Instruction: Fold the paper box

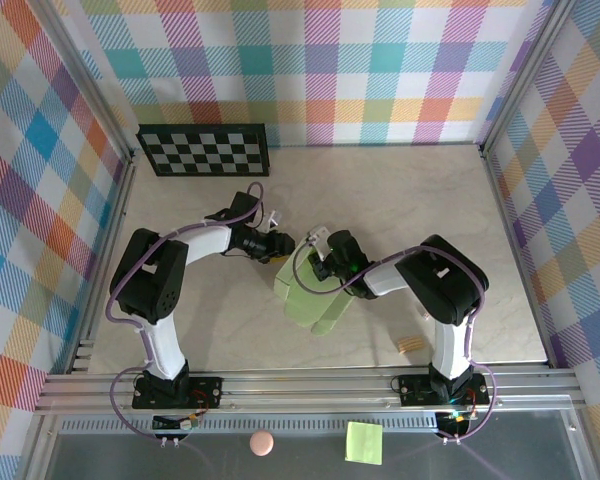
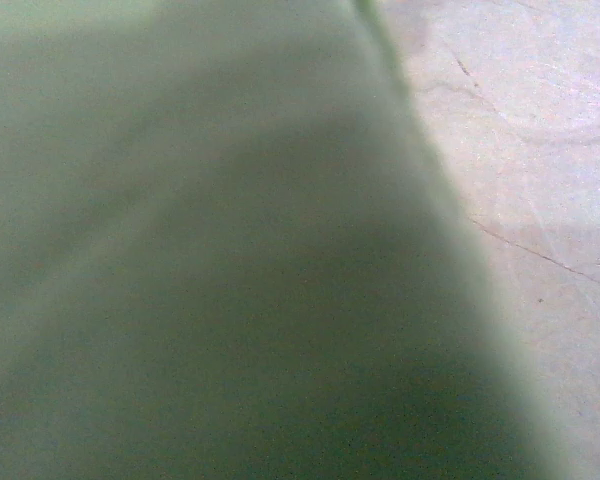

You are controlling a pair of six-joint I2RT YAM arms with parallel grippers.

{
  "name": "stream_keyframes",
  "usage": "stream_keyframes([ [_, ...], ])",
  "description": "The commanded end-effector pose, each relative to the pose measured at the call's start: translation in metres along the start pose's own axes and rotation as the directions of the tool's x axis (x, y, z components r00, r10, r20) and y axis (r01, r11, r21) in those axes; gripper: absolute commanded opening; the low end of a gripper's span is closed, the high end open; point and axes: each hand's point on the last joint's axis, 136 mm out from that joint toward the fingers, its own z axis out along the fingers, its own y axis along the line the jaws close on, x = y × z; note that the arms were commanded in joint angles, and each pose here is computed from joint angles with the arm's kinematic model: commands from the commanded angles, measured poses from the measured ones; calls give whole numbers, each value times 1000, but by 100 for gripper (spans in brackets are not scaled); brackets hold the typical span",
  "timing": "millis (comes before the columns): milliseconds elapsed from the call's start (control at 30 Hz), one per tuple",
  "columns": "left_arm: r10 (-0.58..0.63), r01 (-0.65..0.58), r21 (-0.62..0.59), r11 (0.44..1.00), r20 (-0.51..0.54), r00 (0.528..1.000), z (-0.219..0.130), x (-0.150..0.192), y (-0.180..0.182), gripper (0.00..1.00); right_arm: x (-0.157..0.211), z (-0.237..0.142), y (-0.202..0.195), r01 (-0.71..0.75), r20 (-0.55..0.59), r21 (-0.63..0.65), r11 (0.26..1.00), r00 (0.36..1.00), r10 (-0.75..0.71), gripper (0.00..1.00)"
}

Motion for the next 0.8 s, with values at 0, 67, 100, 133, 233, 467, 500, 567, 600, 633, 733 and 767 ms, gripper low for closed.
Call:
stream_keyframes([
  [0,30,-21,74,997,-115,993,18,30,-21,42,-10,10,-3,-30,4,74,997,1000,30,0],
  [67,28,-20,72,997,-116,993,19,31,-20,42,-6,9,1,-29,-17,56,998,999,30,0],
  [100,29,-22,61,998,-110,994,19,30,-19,42,-5,8,4,-18,-19,29,999,1000,18,0],
  [133,32,-27,46,999,-96,995,16,28,-18,42,-5,7,7,-10,-20,6,1000,1000,10,0],
  [233,48,-49,-14,999,-24,999,1,15,-15,44,-4,-1,14,-11,-30,-63,998,999,9,11],
  [467,84,-78,-101,992,62,995,-38,-9,-18,53,-1,-30,15,-56,-61,-139,989,997,48,35],
  [500,93,-86,-112,990,63,994,-41,-11,-19,54,-1,-34,14,-58,-64,-143,988,997,49,37],
  [567,108,-99,-130,987,62,992,-47,-15,-23,56,1,-41,14,-65,-77,-154,986,996,53,40],
  [600,113,-104,-134,986,60,992,-49,-16,-24,57,1,-44,14,-67,-84,-158,985,995,54,40],
  [633,117,-108,-137,985,61,991,-51,-18,-26,57,3,-47,13,-71,-97,-159,985,994,56,40],
  [733,127,-115,-142,983,78,989,-58,-24,-34,59,7,-58,7,-84,-116,-144,986,991,68,41],
  [767,129,-116,-148,982,83,988,-60,-26,-36,60,7,-63,2,-95,-115,-133,986,990,80,41],
])
